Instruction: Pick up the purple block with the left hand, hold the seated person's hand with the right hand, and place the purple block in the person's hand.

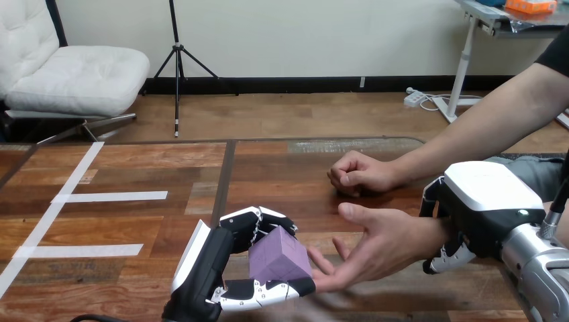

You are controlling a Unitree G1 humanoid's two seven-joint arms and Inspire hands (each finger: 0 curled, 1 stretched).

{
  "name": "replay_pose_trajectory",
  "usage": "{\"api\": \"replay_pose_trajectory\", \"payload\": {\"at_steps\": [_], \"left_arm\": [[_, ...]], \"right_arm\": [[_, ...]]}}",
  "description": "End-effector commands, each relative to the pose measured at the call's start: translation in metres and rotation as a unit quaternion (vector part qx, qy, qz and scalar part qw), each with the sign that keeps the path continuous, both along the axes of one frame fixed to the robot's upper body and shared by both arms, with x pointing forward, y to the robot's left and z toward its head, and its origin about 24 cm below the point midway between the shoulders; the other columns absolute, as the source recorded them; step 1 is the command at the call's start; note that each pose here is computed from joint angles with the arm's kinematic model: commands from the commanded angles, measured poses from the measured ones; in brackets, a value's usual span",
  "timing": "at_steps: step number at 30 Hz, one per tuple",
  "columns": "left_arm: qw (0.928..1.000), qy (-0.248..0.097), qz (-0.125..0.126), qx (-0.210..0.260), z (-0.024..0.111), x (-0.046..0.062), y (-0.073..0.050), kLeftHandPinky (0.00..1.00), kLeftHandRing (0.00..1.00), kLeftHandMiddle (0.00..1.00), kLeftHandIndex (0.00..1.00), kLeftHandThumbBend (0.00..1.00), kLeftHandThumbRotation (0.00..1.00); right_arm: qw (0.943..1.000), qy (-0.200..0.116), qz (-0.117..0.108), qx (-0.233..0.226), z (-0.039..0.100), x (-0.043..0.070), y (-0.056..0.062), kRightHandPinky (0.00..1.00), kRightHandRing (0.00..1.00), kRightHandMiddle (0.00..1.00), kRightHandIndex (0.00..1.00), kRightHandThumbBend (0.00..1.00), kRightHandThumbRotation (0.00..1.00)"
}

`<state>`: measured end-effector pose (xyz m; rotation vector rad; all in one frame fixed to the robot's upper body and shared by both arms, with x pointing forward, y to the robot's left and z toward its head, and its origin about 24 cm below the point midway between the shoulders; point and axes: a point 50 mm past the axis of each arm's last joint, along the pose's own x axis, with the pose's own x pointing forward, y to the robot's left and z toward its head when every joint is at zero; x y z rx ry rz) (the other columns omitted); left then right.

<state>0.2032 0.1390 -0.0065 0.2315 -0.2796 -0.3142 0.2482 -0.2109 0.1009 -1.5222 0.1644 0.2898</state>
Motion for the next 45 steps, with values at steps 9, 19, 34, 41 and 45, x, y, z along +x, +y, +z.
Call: {"api": "replay_pose_trajectory", "payload": {"at_steps": [9,19,34,41,45], "left_arm": [[0.999,-0.041,-0.002,-0.014,0.0178,0.0172,-0.0031,0.4,0.46,0.52,0.54,0.79,0.1],[0.9991,-0.04,-0.003,-0.015,0.0181,0.0178,-0.0037,0.4,0.46,0.52,0.54,0.79,0.1],[0.9991,-0.036,-0.009,-0.021,0.0188,0.019,-0.0054,0.4,0.46,0.52,0.54,0.79,0.1],[0.9988,-0.039,-0.018,-0.023,0.0202,0.0201,-0.0087,0.41,0.47,0.52,0.54,0.79,0.1],[0.9986,-0.041,-0.023,-0.027,0.0212,0.0209,-0.012,0.41,0.47,0.53,0.54,0.79,0.1]], "right_arm": [[0.998,-0.056,0.03,-0.002,0.0242,0.0088,0.0098,0.34,0.42,0.5,0.51,0.79,0.0],[0.9975,-0.059,0.039,0.002,0.0245,0.0106,0.0117,0.36,0.44,0.52,0.51,0.77,0.0],[0.9964,-0.067,0.05,0.006,0.0244,0.0128,0.0146,0.37,0.44,0.51,0.51,0.75,0.0],[0.9959,-0.071,0.055,0.001,0.0236,0.0142,0.0146,0.39,0.46,0.53,0.52,0.73,0.0],[0.9957,-0.074,0.056,0.002,0.0232,0.0148,0.0146,0.4,0.46,0.53,0.52,0.73,0.0]]}}
